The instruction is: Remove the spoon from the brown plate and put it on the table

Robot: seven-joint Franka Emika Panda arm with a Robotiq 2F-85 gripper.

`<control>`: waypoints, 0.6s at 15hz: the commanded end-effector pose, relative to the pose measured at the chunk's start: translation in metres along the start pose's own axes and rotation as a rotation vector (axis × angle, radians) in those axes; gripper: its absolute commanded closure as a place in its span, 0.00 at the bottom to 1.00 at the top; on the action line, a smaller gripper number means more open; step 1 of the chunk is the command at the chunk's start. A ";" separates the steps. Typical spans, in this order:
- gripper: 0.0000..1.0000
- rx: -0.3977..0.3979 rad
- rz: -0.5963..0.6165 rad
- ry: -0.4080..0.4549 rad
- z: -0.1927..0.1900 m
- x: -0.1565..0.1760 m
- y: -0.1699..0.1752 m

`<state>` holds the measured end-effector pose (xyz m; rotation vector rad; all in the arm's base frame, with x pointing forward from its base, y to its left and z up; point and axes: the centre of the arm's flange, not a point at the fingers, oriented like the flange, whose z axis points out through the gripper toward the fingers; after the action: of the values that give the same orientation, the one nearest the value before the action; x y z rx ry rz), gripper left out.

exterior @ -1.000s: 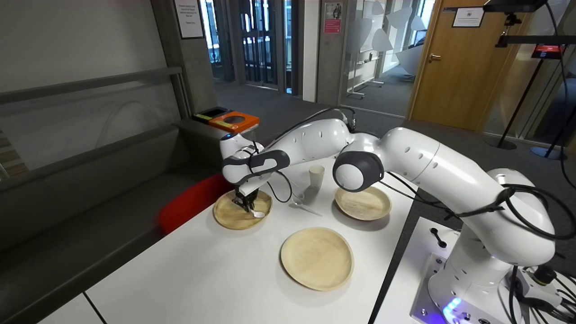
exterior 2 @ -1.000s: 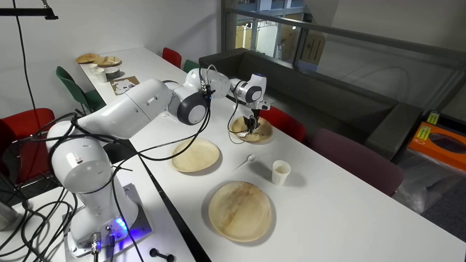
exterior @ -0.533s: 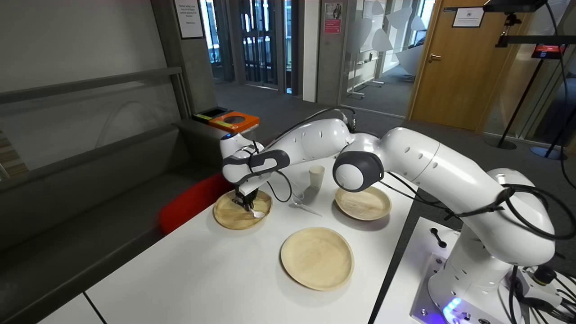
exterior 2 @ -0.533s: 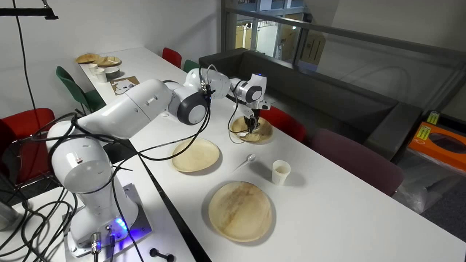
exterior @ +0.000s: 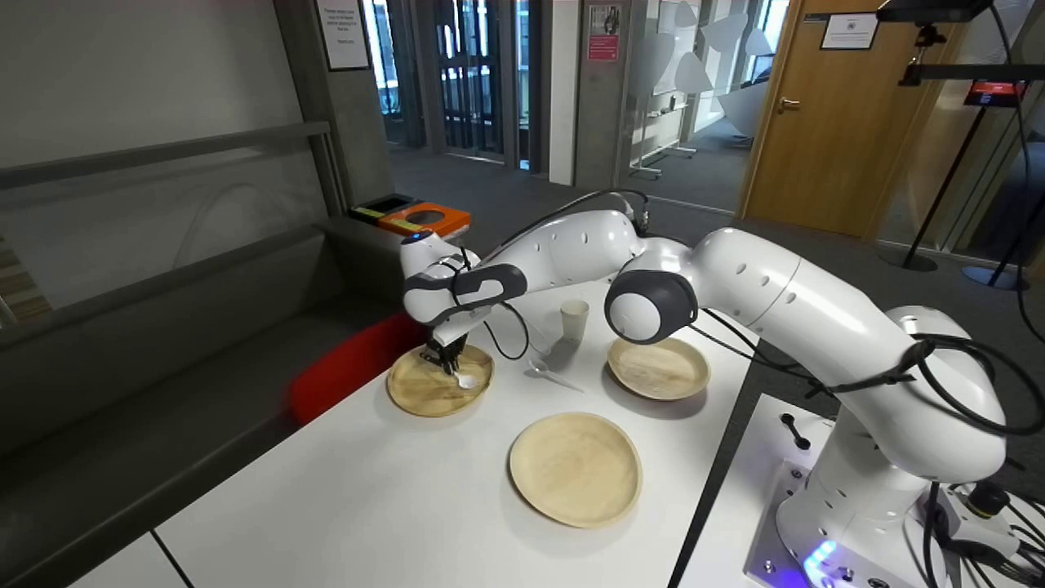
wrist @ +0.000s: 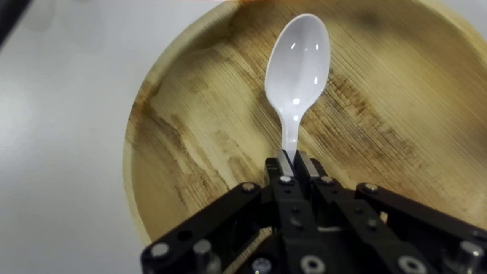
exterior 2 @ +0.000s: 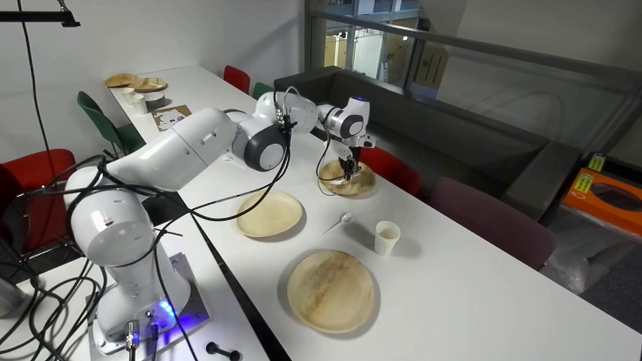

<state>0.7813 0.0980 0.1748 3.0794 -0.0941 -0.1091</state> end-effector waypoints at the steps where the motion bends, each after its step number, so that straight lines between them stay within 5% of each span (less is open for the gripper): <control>1: 0.93 0.008 -0.021 -0.009 -0.019 -0.010 0.014; 9: 0.94 -0.060 -0.063 -0.076 -0.017 -0.023 0.041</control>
<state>0.7787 0.0749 0.1752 3.0462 -0.0813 -0.1731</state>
